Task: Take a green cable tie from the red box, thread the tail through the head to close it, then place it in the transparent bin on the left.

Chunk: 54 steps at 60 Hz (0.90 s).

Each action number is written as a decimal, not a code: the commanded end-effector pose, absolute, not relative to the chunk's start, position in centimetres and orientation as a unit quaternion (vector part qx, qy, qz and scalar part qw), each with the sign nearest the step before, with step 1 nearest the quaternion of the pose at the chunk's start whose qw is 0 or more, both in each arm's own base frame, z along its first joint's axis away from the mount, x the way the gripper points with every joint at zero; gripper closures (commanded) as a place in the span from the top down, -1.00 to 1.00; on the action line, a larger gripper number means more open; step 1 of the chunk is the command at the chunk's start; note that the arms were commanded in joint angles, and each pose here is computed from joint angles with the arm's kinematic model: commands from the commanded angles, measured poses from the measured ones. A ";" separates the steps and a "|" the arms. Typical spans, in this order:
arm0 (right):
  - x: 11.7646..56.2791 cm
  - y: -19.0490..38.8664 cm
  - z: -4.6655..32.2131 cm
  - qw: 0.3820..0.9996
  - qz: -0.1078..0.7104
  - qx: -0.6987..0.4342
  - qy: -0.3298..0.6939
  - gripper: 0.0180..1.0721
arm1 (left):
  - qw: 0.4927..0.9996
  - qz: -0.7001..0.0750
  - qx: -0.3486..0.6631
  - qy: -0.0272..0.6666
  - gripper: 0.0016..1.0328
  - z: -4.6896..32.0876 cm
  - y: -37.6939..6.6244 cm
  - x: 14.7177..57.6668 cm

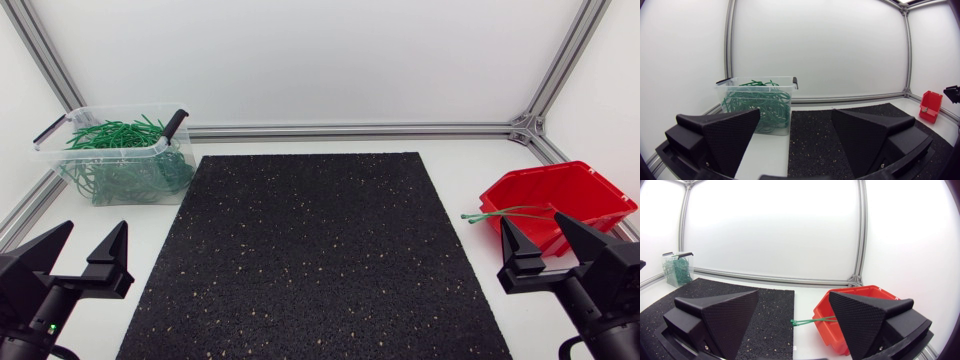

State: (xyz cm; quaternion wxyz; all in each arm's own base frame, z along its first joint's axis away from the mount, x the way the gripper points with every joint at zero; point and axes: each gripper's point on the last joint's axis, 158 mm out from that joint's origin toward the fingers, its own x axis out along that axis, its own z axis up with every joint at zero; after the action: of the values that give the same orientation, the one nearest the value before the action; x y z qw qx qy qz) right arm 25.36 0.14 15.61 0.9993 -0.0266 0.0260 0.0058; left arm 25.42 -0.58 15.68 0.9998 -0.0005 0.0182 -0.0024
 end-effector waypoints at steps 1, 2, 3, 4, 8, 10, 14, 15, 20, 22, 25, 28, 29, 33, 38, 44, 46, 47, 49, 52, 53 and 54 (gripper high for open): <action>25.4 0.1 14.7 0.999 0.004 -0.032 0.031 0.94 | 0.999 -0.001 -0.005 0.038 0.93 13.6 -0.6 25.5; 25.4 0.1 14.7 0.999 0.004 -0.032 0.031 0.94 | 0.999 -0.001 -0.005 0.038 0.93 13.6 -0.6 25.5; 25.4 0.1 14.7 0.999 0.004 -0.032 0.031 0.94 | 0.999 -0.001 -0.005 0.038 0.93 13.6 -0.6 25.5; 25.4 0.1 14.7 0.999 0.004 -0.032 0.031 0.94 | 0.999 -0.001 -0.005 0.038 0.93 13.6 -0.6 25.5; 25.4 0.1 14.7 0.999 0.005 -0.032 0.031 0.94 | 0.999 -0.001 -0.005 0.038 0.93 13.6 -0.6 25.5; 25.4 0.1 14.7 0.999 0.004 -0.032 0.031 0.94 | 0.999 -0.001 -0.005 0.038 0.93 13.6 -0.6 25.5; 25.4 0.1 14.7 0.999 0.005 -0.032 0.032 0.94 | 0.999 -0.001 -0.005 0.038 0.93 13.6 -0.6 25.5; 25.4 0.2 14.7 0.999 0.006 -0.032 0.032 0.94 | 0.999 -0.001 -0.005 0.038 0.93 13.6 -0.6 25.5; 25.4 0.4 14.7 0.999 0.011 -0.032 0.032 0.94 | 0.999 -0.001 -0.005 0.038 0.93 13.6 -0.6 25.5; 25.4 0.6 14.7 0.999 0.014 -0.032 0.032 0.94 | 0.999 -0.001 -0.005 0.038 0.93 13.6 -0.6 25.5; 25.4 0.6 14.8 0.999 0.014 -0.033 0.030 0.94 | 0.999 -0.001 -0.005 0.038 0.93 13.6 -0.6 25.5; 25.4 0.7 14.8 0.999 0.016 -0.034 0.030 0.94 | 0.999 -0.001 -0.005 0.038 0.93 13.6 -0.6 25.5; 25.4 0.7 14.9 0.999 0.016 -0.038 0.029 0.94 | 0.999 -0.001 -0.005 0.038 0.93 13.6 -0.6 25.5; 25.3 0.7 15.7 0.999 0.017 -0.047 0.018 0.94 | 0.999 -0.001 -0.005 0.038 0.93 13.6 -0.6 25.5; 25.1 0.6 17.5 0.998 0.014 -0.054 0.001 0.94 | 0.999 -0.001 -0.005 0.038 0.93 13.6 -0.6 25.5; 24.9 0.5 19.6 0.998 0.011 -0.059 -0.007 0.94 | 0.999 -0.001 -0.005 0.038 0.93 13.6 -0.6 25.5; 25.0 0.4 20.1 0.998 0.009 -0.059 -0.004 0.94 | 0.999 -0.001 -0.005 0.038 0.93 13.6 -0.6 25.5; 25.1 0.4 20.4 0.998 0.009 -0.059 -0.002 0.94 | 0.999 -0.001 -0.005 0.038 0.93 13.6 -0.6 25.5; 25.2 0.3 21.0 0.998 0.008 -0.059 0.005 0.94 | 0.999 -0.001 -0.005 0.038 0.93 13.6 -0.6 25.5; 25.6 0.1 21.7 0.998 0.004 -0.059 0.015 0.93 | 0.999 -0.001 -0.005 0.038 0.93 13.6 -0.6 25.5; 25.7 -0.1 21.9 0.998 0.000 -0.059 0.019 0.93 | 0.999 -0.001 -0.005 0.038 0.93 13.6 -0.6 25.5; 25.9 -0.3 22.0 0.998 -0.002 -0.059 0.024 0.93 | 0.999 -0.001 -0.005 0.038 0.93 13.6 -0.6 25.5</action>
State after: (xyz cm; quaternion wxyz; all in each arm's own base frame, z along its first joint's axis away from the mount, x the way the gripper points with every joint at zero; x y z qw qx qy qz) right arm 25.43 0.32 20.26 0.9985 -0.0514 0.0167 0.0096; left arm 25.42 -0.58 15.68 0.9998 -0.0005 0.0182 -0.0024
